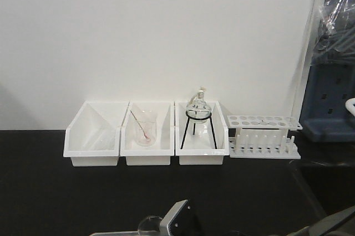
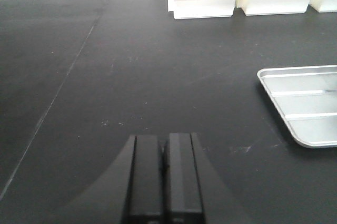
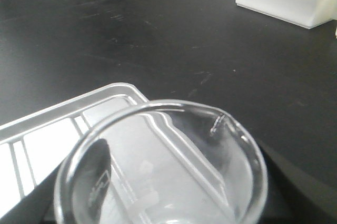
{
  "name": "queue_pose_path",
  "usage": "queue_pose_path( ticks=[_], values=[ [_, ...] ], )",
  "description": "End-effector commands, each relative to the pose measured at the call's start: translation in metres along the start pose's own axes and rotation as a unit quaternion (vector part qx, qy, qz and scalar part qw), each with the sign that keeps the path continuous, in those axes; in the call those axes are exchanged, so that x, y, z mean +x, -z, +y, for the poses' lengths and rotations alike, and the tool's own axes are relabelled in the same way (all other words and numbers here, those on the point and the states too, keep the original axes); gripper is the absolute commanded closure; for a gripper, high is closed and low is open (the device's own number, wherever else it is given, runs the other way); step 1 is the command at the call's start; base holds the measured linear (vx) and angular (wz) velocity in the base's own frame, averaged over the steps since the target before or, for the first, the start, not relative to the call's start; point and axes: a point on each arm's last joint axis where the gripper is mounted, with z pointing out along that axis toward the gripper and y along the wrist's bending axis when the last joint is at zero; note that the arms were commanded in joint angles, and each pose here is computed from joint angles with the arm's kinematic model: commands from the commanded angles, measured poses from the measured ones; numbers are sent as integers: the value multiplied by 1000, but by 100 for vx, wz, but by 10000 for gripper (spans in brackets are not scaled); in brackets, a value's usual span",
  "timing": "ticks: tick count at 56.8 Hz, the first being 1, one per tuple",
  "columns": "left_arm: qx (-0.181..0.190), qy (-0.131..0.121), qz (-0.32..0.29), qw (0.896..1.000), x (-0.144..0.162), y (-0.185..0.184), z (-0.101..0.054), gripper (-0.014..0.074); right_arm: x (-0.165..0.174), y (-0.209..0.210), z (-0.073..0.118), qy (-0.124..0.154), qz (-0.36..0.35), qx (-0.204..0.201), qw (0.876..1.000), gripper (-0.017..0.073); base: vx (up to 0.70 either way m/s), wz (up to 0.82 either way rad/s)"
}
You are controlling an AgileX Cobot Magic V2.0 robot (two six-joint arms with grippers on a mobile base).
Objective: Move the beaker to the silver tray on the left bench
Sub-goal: 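Lower the beaker onto the silver tray and open the right gripper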
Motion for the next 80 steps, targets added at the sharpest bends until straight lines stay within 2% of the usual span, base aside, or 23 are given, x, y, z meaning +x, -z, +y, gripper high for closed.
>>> queue_pose_path(
  ticks=[1, 9, 20, 27, 32, 39, 56, 65, 68, 73, 77, 80],
  values=[
    [4, 1, -33, 999, 1, -2, -1, 592, -36, 2, -2, 20, -73, -3, 997, 458, 0, 0],
    [4, 1, -33, 999, 1, -2, -1, 592, -36, 3, -1, 20, -74, -3, 997, 322, 0, 0],
    [4, 1, -33, 999, 1, -2, -1, 592, -42, 3, 1, 21, -103, -16, 994, 39, 0, 0],
    [4, 1, -33, 999, 1, -2, -1, 592, -47, 5, 0, 14, -133, -13, 991, -106, 0, 0],
    [4, 1, -33, 999, 1, -2, -1, 592, -51, 6, -2, 7, -145, -2, 989, -169, 0, 0],
    [4, 1, -33, 999, 1, -2, -1, 592, -56, 7, -1, 11, -146, -1, 989, -164, 0, 0],
    [4, 1, -33, 999, 1, -2, -1, 592, -89, 18, 3, 35, -180, -6, 983, -106, 0, 0],
    [4, 1, -33, 999, 1, -2, -1, 592, -123, 32, 8, 38, -206, -6, 978, -10, 0, 0],
    [4, 1, -33, 999, 1, -2, -1, 592, -136, 38, 9, 32, -200, 2, 979, 60, 0, 0],
    [4, 1, -33, 999, 1, -2, -1, 592, -157, 51, 9, 1, -168, 30, 985, 218, 0, 0],
    [4, 1, -33, 999, 1, -2, -1, 592, -176, 68, 8, -38, -120, 81, 989, 401, 0, 0],
    [4, 1, -33, 999, 1, -2, -1, 592, -190, 86, 8, -60, -84, 129, 986, 541, 0, 0]
  ],
)
